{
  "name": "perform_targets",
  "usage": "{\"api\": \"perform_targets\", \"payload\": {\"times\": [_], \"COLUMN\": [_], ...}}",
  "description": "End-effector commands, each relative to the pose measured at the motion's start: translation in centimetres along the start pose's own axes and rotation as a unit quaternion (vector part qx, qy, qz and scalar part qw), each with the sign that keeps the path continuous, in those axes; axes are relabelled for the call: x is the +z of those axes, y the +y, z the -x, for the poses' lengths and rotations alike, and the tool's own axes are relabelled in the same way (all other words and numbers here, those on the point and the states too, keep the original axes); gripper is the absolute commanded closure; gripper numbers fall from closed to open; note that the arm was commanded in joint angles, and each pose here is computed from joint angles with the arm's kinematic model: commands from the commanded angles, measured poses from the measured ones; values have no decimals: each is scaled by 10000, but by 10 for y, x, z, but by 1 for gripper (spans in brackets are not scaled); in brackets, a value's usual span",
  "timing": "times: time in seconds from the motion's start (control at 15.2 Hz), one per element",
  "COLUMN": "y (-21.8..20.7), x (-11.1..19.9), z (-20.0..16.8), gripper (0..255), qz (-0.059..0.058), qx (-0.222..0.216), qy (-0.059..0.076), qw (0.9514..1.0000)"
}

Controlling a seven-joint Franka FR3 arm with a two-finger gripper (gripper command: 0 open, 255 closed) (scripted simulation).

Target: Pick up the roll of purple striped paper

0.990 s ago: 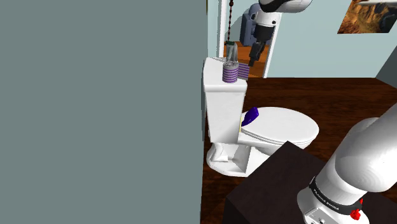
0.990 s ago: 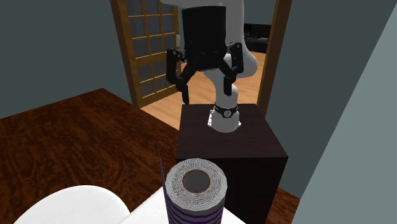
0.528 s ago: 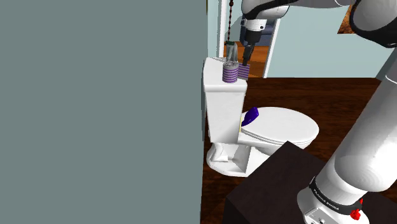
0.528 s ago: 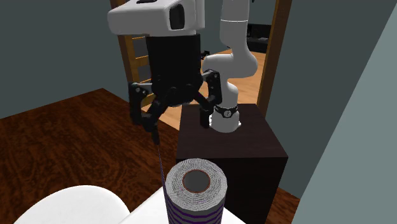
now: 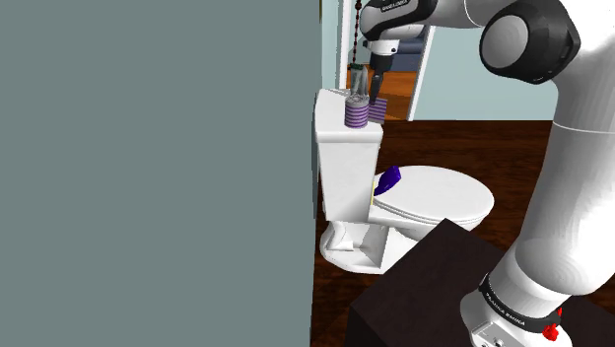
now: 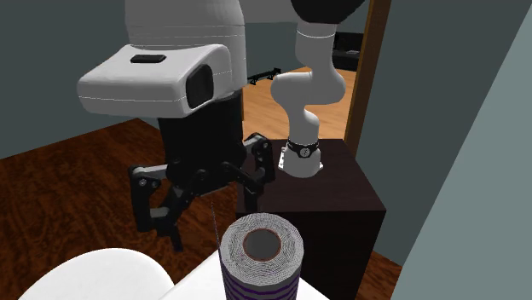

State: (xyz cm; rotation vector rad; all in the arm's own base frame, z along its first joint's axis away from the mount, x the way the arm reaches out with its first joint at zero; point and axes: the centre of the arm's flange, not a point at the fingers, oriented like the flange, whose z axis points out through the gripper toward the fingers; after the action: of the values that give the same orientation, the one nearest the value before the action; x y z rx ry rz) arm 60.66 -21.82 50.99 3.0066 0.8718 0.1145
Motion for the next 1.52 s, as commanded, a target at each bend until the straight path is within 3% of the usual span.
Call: {"api": "perform_targets", "payload": {"times": [0.0, 0.26, 0.33, 0.92, 1.45], "y": [-1, -2, -1, -2, 0], "x": [11, 24, 25, 24, -18], "z": [1, 2, 1, 2, -1], "gripper": [0, 0, 255, 255, 255], "qz": [0, 1, 0, 0, 0], "qx": [-8, -8, -7, -8, -8], "qy": [-1, -1, -2, -1, -1], "qw": [10000, 10000, 10000, 10000, 10000]}}
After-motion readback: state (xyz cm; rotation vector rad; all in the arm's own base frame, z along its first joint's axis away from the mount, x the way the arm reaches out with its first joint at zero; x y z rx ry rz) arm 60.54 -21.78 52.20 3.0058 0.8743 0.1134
